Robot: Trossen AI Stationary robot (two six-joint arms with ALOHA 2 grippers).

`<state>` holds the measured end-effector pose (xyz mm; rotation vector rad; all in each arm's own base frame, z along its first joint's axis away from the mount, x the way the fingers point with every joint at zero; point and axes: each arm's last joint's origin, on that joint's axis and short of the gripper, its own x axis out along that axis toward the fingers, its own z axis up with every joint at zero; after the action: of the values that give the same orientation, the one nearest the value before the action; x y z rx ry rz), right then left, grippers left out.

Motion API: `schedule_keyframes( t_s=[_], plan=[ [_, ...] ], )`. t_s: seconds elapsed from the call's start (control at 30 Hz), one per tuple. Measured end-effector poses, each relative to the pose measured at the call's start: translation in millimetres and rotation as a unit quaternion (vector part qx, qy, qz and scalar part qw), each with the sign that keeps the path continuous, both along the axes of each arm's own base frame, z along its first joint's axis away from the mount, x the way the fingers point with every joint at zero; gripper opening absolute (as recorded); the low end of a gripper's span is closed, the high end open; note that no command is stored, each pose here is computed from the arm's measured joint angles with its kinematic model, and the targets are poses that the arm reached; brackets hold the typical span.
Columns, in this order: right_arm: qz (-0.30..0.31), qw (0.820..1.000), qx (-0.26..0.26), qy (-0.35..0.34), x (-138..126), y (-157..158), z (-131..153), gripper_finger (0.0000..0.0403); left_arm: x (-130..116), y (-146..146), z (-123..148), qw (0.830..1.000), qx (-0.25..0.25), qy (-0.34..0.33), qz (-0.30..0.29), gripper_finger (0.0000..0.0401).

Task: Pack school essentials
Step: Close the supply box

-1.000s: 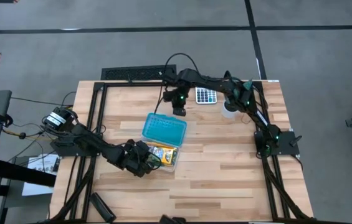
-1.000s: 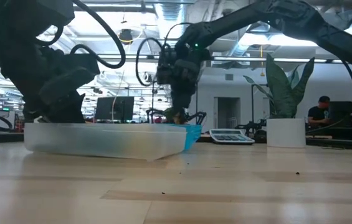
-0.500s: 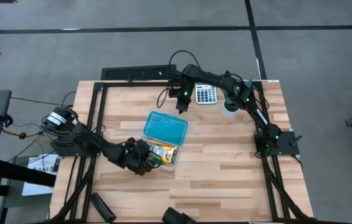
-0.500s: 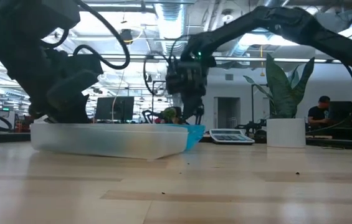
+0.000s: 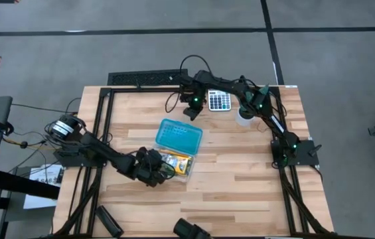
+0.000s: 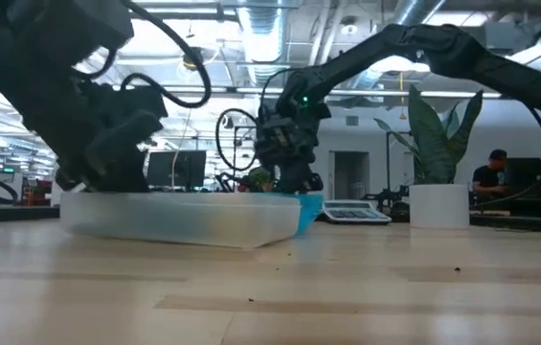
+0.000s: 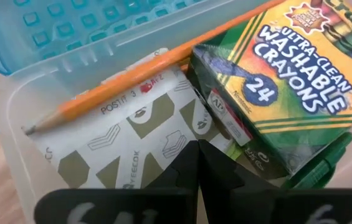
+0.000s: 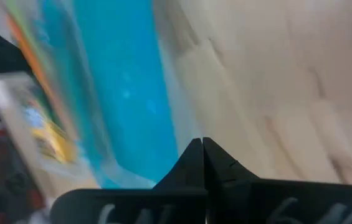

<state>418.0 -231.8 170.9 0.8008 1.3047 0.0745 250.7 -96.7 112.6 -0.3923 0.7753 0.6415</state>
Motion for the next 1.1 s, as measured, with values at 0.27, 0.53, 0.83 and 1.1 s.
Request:
schedule_keyframes(
  t_s=[0.27,0.53,0.83,1.1],
  plan=[
    [-0.013,1.000,0.018,-0.004,4.5,3.6,-1.4,0.0000,6.3,-3.2,-4.3,1.000,-0.009,-0.013,-0.012,0.0000],
    [-0.011,1.000,0.014,-0.002,5.6,5.7,-1.5,0.0000,6.4,-3.5,-3.2,1.000,-0.014,-0.015,-0.016,0.0000],
    [0.018,0.996,-0.024,-0.083,8.1,-9.0,39.5,0.0000,6.4,-3.5,-3.3,1.000,-0.014,-0.016,-0.016,0.0000],
    [0.089,0.977,-0.192,-0.025,-33.8,25.5,130.9,0.0000,6.6,-2.7,-3.5,1.000,-0.014,-0.016,-0.014,0.0000]
  ],
)
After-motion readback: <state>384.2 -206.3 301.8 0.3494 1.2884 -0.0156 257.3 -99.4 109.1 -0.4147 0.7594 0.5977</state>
